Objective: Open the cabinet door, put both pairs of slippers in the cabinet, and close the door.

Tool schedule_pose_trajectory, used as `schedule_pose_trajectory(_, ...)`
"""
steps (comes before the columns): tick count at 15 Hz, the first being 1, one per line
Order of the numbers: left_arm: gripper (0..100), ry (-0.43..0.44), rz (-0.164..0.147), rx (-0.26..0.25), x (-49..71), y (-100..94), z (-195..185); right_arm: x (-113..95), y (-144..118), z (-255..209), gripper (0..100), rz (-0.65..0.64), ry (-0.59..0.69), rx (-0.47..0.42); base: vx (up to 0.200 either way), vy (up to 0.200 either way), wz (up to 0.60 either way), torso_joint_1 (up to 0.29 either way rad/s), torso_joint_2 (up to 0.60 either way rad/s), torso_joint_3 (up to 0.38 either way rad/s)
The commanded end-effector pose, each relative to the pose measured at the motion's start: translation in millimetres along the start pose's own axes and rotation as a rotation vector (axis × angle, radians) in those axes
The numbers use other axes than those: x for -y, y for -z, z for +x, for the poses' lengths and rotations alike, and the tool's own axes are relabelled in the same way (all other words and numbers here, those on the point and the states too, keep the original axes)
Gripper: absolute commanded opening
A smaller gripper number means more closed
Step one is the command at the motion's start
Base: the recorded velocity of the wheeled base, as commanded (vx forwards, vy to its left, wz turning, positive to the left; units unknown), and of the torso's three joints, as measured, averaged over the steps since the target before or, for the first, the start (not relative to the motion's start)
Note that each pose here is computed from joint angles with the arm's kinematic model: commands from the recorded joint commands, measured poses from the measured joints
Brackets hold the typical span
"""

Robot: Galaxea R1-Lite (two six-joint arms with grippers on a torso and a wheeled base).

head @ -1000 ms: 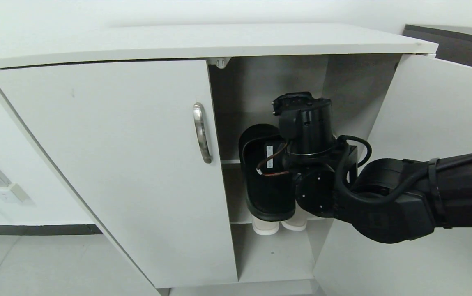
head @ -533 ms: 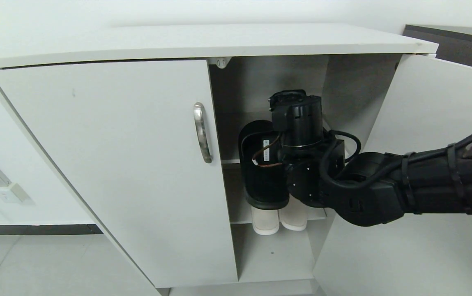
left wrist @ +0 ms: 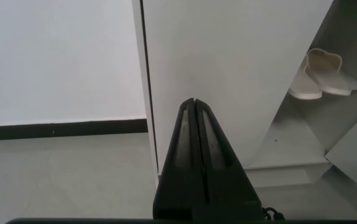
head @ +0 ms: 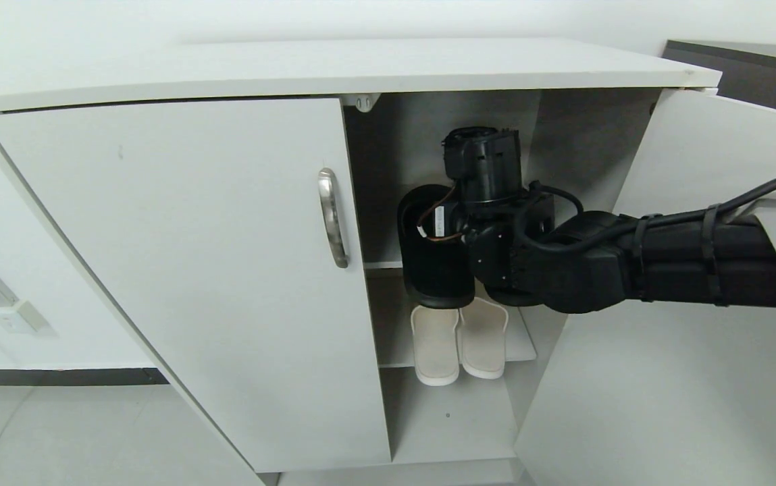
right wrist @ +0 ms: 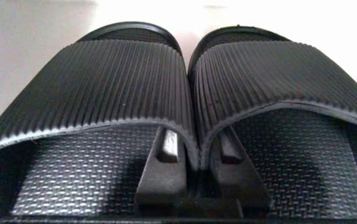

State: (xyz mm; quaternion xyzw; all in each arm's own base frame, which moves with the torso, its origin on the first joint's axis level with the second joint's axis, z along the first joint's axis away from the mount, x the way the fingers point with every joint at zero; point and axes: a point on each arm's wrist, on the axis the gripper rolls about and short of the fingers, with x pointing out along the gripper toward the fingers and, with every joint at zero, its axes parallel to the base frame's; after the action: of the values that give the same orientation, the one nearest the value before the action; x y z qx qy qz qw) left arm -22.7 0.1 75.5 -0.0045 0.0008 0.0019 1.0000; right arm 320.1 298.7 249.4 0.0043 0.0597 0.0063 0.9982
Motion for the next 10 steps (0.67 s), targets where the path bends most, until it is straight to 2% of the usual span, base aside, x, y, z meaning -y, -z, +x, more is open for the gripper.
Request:
schedule_pose_trajectory(1,0,-0.001,0.0,0.0,0.0,0.0,0.0,0.8,-2.5,8.3,0,0.011,0.013,0.01,0.0,0.0,0.0,0.0,0.0,0.0)
schedule_pose_trajectory(10,0,-0.001,0.0,0.0,0.0,0.0,0.0,6.1,-0.5,17.2,0,0.001,0.01,-0.01,0.0,0.0,0.0,0.0,0.0,0.0)
